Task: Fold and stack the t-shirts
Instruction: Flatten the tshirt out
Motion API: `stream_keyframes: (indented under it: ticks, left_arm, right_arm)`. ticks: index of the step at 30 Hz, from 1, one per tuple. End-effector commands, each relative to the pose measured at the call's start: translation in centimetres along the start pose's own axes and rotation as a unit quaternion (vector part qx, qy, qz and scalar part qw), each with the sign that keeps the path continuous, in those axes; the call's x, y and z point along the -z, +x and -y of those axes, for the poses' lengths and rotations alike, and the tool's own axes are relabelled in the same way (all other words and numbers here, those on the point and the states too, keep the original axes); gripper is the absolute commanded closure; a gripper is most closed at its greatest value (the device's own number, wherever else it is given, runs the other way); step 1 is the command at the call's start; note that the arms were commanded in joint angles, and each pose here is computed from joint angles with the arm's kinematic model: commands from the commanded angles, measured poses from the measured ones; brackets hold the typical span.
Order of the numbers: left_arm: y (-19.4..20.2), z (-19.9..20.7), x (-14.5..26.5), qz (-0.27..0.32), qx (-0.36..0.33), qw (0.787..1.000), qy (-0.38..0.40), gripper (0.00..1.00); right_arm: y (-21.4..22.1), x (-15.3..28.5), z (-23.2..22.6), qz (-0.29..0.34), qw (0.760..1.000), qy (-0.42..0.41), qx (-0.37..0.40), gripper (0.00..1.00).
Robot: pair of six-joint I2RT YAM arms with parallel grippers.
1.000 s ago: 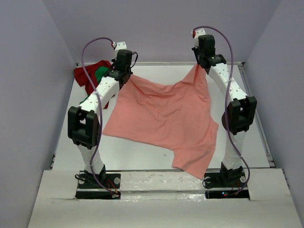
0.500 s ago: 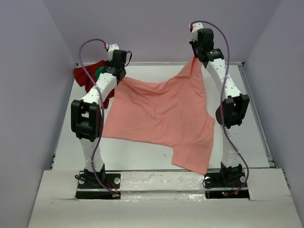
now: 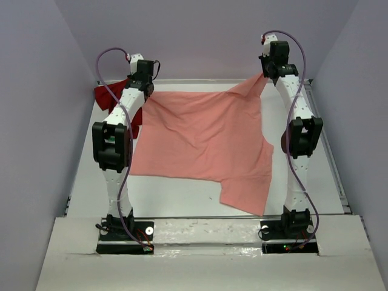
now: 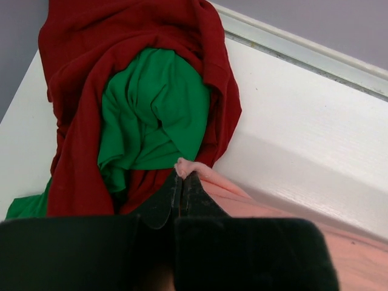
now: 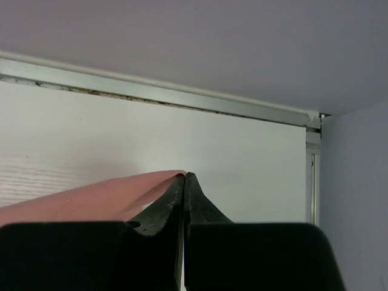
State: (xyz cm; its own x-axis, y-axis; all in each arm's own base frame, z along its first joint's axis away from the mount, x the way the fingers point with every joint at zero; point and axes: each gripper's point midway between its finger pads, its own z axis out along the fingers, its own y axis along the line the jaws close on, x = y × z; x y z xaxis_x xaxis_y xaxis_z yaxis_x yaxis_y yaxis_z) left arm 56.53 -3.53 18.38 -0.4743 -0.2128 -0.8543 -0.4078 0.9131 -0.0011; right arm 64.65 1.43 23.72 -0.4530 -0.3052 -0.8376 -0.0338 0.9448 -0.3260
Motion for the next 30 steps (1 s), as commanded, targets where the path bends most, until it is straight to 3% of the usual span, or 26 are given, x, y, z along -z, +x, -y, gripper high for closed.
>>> stream_keyframes:
  ticks: [1,12,13,14,16,17,18,20,24,28,30]
  left_arm:
    - [-2.4,0.3,0.1,0.023,0.013,1.000,0.002,1.00]
    - [-2.4,1.2,-1.6,0.023,0.014,1.000,0.002,1.00]
    - [-2.3,1.1,-2.0,0.022,0.014,1.000,-0.002,0.98]
    - [-2.2,1.2,-2.2,0.022,0.013,1.000,0.001,0.89]
    - [-2.8,0.9,-2.4,0.027,0.015,0.999,-0.007,0.53]
    - [-2.5,0.6,-2.8,0.023,0.013,1.000,-0.016,0.39]
    - [-2.7,0.4,-3.0,0.023,0.015,0.999,-0.019,0.31]
    - [-3.3,0.3,-3.1,0.031,0.019,0.999,-0.020,0.02]
    - [-5.1,-0.9,-2.7,0.049,0.033,0.998,-0.029,0.01]
    - [-7.2,-1.3,-0.2,0.074,0.047,0.996,-0.013,0.01]
    - [-8.9,-1.8,2.1,0.084,0.054,0.995,-0.009,0.01]
  right_arm:
    - [-0.8,-0.8,-0.2,0.022,0.999,-0.019,-0.016,1.00]
    - [2.9,-4.5,-1.4,-0.006,0.999,-0.045,-0.018,1.00]
    - [2.9,-4.6,-1.5,-0.006,0.999,-0.045,-0.019,1.00]
    - [3.0,-4.7,-1.4,-0.006,0.999,-0.042,-0.021,1.00]
    - [3.3,-5.0,-0.1,-0.006,0.999,-0.032,-0.026,0.86]
    - [3.3,-5.1,0.1,-0.007,0.999,-0.026,-0.029,0.64]
    - [3.3,-5.1,1.0,-0.005,0.999,-0.021,-0.035,0.52]
    - [3.0,-4.9,1.7,-0.002,0.999,-0.019,-0.040,0.26]
    - [1.6,-3.4,3.4,0.009,0.999,-0.002,-0.044,0.07]
    - [-0.3,-0.6,4.5,0.017,0.998,0.008,-0.056,0.04]
    - [0.8,0.4,4.6,-0.007,0.997,0.014,-0.071,0.04]
